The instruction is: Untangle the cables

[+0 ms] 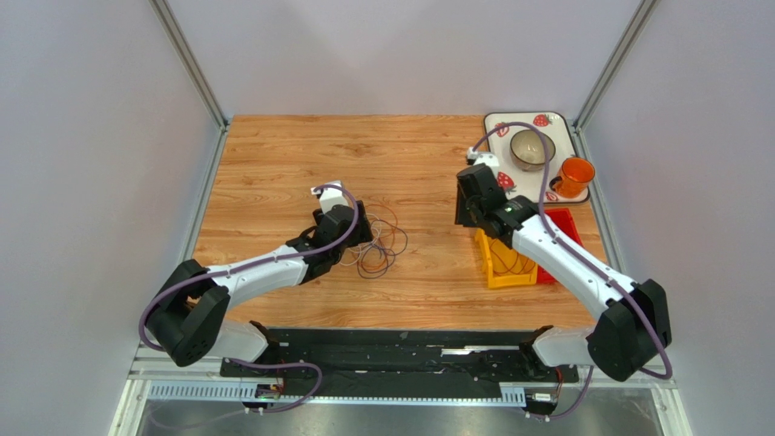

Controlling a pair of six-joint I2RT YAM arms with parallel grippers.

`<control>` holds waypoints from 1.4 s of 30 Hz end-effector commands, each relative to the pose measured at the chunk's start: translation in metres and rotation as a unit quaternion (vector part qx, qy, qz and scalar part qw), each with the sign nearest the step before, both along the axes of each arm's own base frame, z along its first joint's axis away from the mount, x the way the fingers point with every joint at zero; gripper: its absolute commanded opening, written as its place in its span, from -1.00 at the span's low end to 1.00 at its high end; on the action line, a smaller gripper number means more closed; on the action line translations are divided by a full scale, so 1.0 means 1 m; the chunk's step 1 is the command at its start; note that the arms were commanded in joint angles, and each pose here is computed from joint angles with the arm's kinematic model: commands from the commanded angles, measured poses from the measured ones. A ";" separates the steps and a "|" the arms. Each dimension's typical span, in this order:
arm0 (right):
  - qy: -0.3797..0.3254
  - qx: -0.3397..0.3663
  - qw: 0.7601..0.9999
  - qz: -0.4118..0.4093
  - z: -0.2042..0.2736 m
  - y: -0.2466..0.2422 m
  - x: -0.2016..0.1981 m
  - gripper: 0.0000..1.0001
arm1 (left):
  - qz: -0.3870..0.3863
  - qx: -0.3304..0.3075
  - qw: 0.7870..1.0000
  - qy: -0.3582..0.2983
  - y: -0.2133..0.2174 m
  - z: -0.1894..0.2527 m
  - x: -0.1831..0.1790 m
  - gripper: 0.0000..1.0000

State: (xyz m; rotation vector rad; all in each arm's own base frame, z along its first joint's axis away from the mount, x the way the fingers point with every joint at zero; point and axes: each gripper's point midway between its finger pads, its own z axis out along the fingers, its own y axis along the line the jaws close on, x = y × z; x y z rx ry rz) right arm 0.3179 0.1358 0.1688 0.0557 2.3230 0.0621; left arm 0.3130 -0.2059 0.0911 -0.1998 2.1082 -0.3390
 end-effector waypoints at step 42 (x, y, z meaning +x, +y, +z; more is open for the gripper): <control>0.031 0.003 0.997 0.077 -0.075 0.078 0.000 -0.33 | 0.098 0.082 0.967 0.221 0.047 -0.071 -0.002 -0.07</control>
